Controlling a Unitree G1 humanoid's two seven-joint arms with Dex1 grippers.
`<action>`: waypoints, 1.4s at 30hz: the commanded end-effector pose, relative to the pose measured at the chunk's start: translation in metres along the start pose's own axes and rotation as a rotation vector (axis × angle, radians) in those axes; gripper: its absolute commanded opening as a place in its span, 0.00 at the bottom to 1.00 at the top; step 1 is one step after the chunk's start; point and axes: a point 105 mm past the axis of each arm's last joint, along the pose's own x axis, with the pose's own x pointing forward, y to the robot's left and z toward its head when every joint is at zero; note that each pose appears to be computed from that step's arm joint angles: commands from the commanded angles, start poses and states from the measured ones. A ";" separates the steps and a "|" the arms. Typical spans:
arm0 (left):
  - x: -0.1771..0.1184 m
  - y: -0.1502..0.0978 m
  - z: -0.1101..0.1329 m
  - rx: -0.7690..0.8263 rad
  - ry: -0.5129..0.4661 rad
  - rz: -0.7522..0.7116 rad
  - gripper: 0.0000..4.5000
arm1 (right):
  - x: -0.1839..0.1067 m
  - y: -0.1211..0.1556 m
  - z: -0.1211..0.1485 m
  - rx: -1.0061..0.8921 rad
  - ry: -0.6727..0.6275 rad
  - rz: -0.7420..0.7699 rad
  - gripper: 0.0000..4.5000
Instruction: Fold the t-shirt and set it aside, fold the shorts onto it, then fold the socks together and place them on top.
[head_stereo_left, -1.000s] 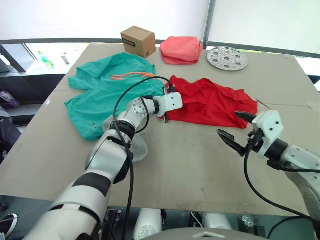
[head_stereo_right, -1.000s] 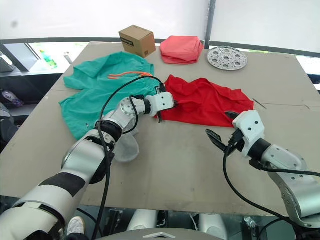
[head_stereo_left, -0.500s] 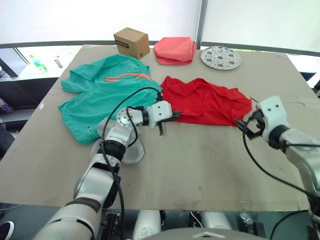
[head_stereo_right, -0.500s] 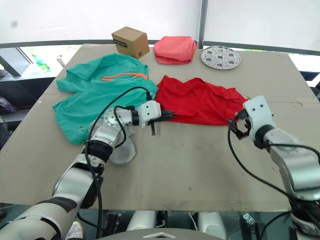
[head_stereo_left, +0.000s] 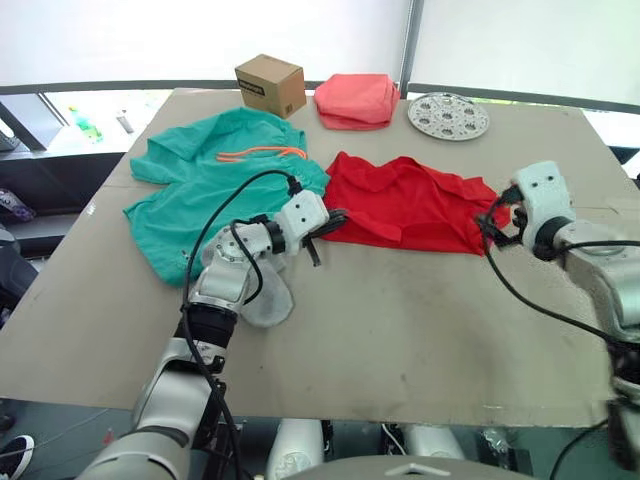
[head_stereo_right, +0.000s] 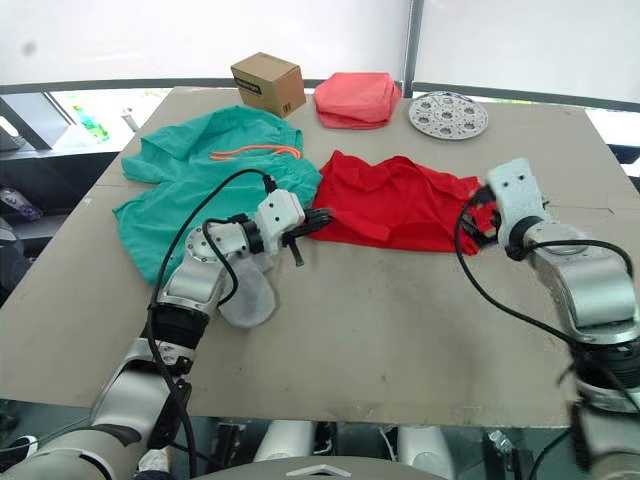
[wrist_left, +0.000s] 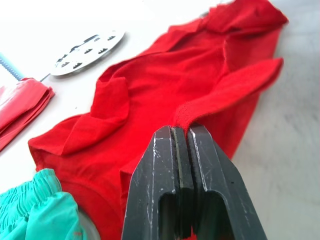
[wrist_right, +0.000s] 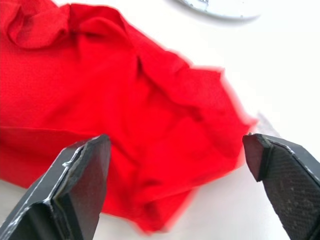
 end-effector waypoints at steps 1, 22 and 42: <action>0.000 0.006 0.016 0.036 -0.043 0.024 0.01 | -0.002 0.002 0.010 -0.375 -0.003 0.102 1.00; -0.009 0.016 0.023 0.074 -0.034 0.093 0.00 | 0.048 -0.010 -0.016 -0.883 0.200 0.222 0.61; -0.036 0.000 0.020 -0.058 -0.078 -0.023 0.00 | -0.037 -0.024 -0.017 -0.420 0.188 0.098 0.02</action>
